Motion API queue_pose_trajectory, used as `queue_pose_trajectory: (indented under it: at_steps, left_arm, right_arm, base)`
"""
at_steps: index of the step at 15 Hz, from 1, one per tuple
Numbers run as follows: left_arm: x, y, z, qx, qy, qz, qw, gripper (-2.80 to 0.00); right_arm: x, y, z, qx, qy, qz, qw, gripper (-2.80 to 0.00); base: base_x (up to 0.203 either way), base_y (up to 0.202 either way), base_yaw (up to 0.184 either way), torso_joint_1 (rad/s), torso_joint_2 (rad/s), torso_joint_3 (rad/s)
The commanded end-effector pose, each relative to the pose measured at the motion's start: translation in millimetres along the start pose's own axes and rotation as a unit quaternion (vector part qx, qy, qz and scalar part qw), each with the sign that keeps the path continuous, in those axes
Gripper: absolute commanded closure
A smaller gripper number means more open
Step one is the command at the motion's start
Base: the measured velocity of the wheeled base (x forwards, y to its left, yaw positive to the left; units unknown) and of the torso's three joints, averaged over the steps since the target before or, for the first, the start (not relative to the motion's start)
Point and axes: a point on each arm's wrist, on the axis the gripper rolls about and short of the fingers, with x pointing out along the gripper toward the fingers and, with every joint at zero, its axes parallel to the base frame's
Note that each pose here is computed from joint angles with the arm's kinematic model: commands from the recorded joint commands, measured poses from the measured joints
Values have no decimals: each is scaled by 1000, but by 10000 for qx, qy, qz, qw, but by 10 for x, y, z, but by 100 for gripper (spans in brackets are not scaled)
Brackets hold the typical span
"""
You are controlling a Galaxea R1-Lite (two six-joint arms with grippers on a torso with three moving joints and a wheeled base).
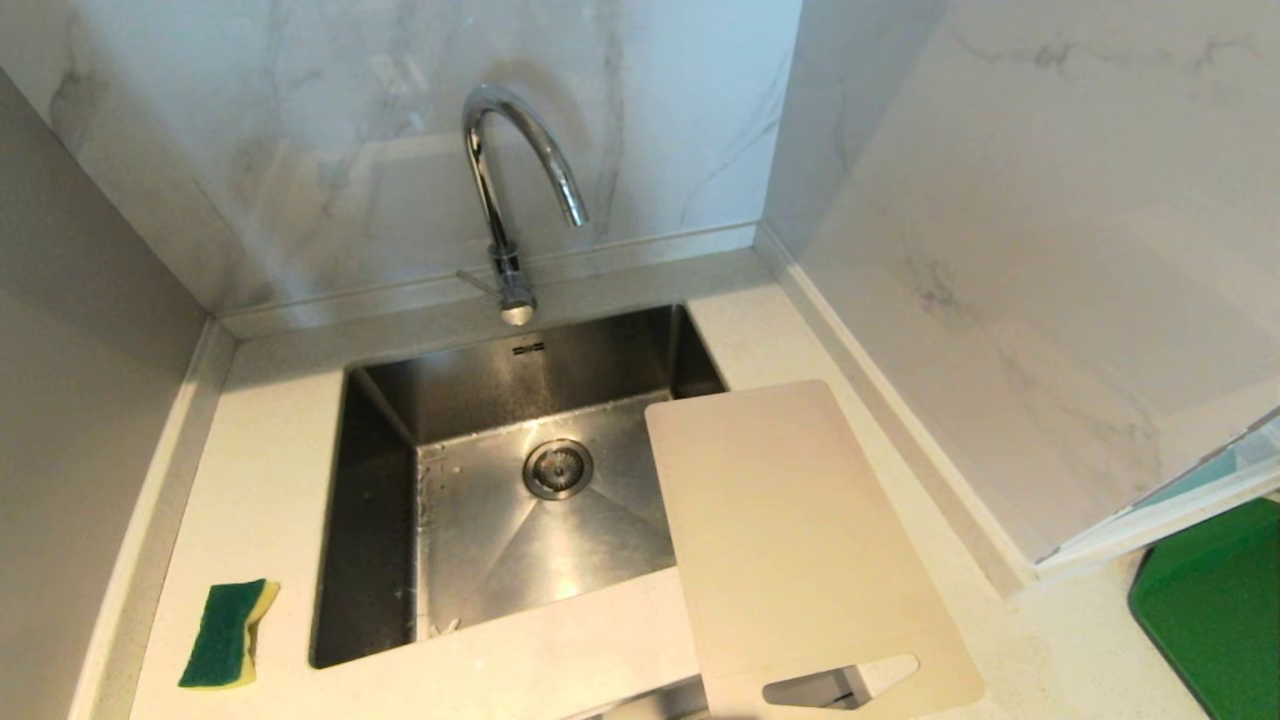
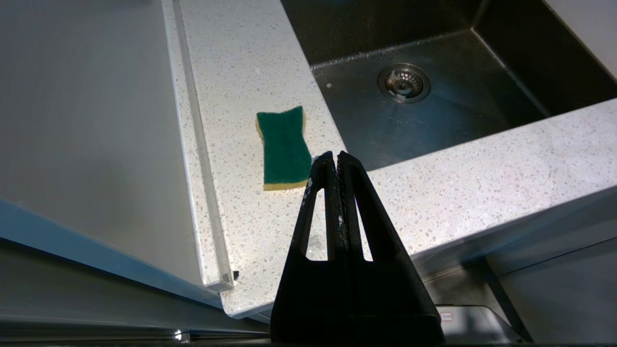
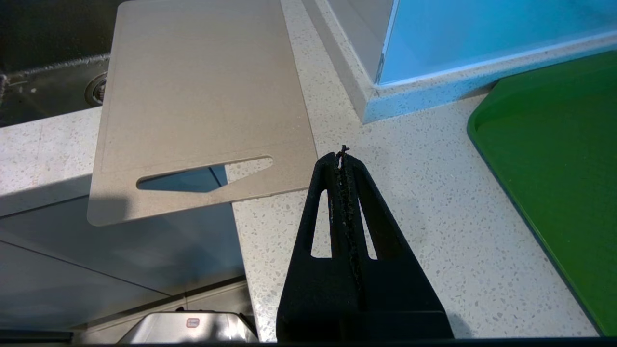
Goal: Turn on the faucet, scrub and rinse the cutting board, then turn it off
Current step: Turn on the tap
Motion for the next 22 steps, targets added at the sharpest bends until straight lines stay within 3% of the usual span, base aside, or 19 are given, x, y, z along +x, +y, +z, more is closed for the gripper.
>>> queue_pose_trajectory:
  at_steps: [1, 7, 10, 15, 20, 22]
  left_arm:
    - [0, 0, 0, 19, -1, 9, 10000, 0]
    - [-7, 1, 5, 170, 24, 2, 9999, 0]
    - [-60, -3, 208, 241, -209, -56, 9995, 0]
    - [17, -22, 911, 321, -26, -336, 9989, 0]
    - [481, -33, 1810, 343, 89, -391, 9986, 0]
    - [674, -36, 2015, 552, 136, -402, 9976, 0]
  right_arm:
    - [0, 0, 0, 2, -3, 0, 10000, 0]
    - [0, 0, 1, -6, -7, 6, 10000, 0]
    - [0, 0, 0, -6, -3, 8, 10000, 0]
    - [0, 0, 2, -14, -10, 8, 10000, 0]
    - [0, 0, 3, -52, -18, 8, 10000, 0]
    - [-1, 0, 3, -52, -20, 10, 10000, 0]
  base:
    - [0, 0, 0, 0, 0, 0]
    - [0, 0, 0, 0, 0, 0]
    - [0, 0, 0, 0, 0, 0]
    - [0, 0, 0, 0, 0, 0]
    - [0, 0, 0, 0, 0, 0]
    - [0, 0, 0, 0, 0, 0]
